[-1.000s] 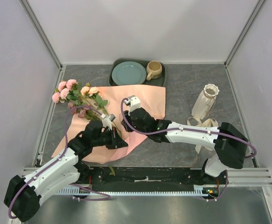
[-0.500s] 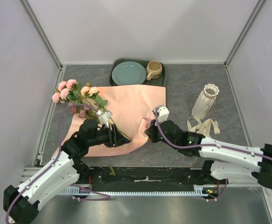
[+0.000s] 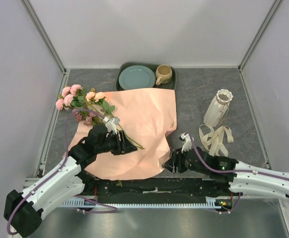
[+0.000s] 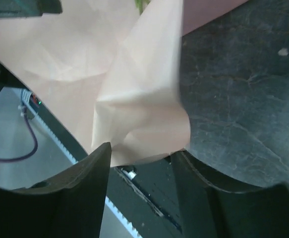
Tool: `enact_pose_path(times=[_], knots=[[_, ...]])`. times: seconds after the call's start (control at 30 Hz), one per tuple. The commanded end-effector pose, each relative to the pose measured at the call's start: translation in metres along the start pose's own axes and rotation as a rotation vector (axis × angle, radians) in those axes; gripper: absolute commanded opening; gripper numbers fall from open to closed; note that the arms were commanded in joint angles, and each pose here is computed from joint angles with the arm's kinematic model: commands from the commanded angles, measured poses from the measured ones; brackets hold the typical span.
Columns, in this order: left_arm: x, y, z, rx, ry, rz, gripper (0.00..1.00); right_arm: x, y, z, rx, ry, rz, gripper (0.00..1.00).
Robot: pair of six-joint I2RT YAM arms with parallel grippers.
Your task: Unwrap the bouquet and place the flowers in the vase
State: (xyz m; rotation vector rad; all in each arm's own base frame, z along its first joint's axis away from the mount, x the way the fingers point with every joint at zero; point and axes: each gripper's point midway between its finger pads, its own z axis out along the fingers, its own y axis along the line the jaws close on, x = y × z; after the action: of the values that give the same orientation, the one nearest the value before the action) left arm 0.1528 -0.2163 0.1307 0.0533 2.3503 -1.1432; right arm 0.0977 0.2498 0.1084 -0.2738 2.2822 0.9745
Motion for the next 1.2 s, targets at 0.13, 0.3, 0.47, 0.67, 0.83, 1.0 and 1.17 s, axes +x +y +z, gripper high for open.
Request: enact_pose_path(times=[0.13,0.3,0.47,0.67,0.83,1.0,1.17], knots=[[-0.008,-0.008,0.001,0.022,-0.022,0.011,0.54,0.003,-0.016,-0.051,0.034,0.015,0.028,0.73],[-0.006,-0.013,0.001,0.046,-0.004,0.007,0.54,-0.064,-0.005,-0.089,0.101,-0.168,-0.055,0.84],[-0.010,-0.014,-0.007,0.028,-0.034,-0.001,0.56,-0.117,0.045,-0.075,0.078,-0.255,-0.203,0.84],[-0.024,-0.015,-0.037,-0.023,-0.158,-0.005,0.60,-0.105,0.058,0.021,0.112,-0.184,-0.261,0.78],[-0.025,-0.001,-0.055,-0.114,-0.202,-0.006,0.61,-0.036,0.007,0.076,0.170,-0.081,-0.087,0.55],[-0.029,0.005,-0.053,-0.152,-0.217,-0.035,0.62,0.002,-0.032,0.090,0.207,-0.029,0.062,0.52],[-0.054,0.007,-0.051,-0.227,-0.290,-0.084,0.61,-0.031,-0.022,0.096,0.181,-0.056,-0.025,0.53]])
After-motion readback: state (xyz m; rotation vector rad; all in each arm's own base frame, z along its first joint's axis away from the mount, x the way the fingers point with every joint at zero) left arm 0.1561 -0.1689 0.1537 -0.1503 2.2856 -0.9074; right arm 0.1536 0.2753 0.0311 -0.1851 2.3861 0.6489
